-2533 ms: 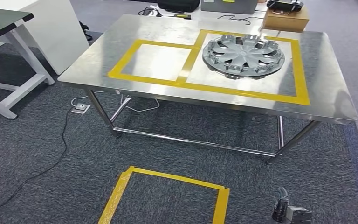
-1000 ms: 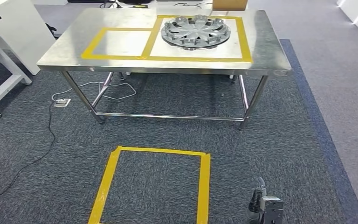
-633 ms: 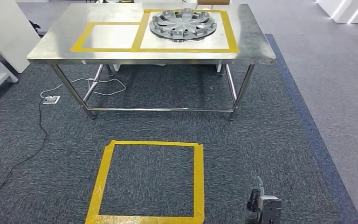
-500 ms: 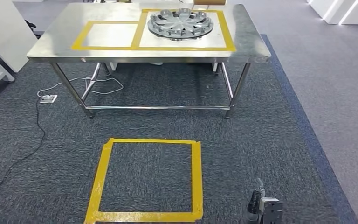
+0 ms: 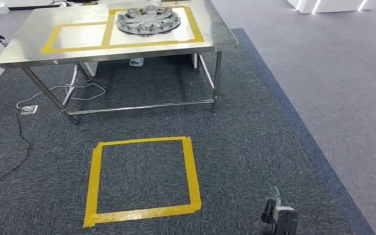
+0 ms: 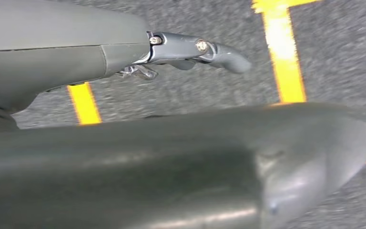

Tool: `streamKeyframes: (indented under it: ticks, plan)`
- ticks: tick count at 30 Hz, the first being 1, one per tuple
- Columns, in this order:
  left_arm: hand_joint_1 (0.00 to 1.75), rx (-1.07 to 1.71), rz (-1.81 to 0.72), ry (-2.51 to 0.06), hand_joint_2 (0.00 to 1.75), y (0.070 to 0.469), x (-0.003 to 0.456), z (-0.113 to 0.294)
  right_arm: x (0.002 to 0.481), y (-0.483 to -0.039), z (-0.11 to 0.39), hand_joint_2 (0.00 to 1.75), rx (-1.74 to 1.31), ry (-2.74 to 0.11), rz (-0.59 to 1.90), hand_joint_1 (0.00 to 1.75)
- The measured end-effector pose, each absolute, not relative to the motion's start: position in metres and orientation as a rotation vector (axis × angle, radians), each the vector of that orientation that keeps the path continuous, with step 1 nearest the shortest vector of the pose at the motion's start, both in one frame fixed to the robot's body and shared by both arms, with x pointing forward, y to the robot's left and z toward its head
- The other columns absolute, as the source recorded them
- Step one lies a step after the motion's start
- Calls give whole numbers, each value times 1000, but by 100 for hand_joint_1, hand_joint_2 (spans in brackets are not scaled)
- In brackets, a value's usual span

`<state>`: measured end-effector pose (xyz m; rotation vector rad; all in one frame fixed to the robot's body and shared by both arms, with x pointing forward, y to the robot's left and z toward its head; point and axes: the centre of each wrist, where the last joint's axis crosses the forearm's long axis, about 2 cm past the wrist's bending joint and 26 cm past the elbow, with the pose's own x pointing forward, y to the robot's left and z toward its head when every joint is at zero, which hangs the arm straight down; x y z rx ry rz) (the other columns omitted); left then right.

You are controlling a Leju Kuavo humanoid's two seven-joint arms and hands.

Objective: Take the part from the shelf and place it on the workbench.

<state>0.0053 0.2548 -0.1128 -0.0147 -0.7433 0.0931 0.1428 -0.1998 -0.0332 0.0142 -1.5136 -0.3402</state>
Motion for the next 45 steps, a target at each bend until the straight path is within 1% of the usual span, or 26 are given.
streamKeyframes:
  ticks: [9, 45]
  plan:
    - [0, -4, 89, -748, 0, 260, 7, -113, 144, -198, -33, 0, 21, -1515, -335, 0]
    - [0, -3, 102, -752, 0, 259, 7, -113, 142, -199, -35, 0, 16, -1507, -332, 0]
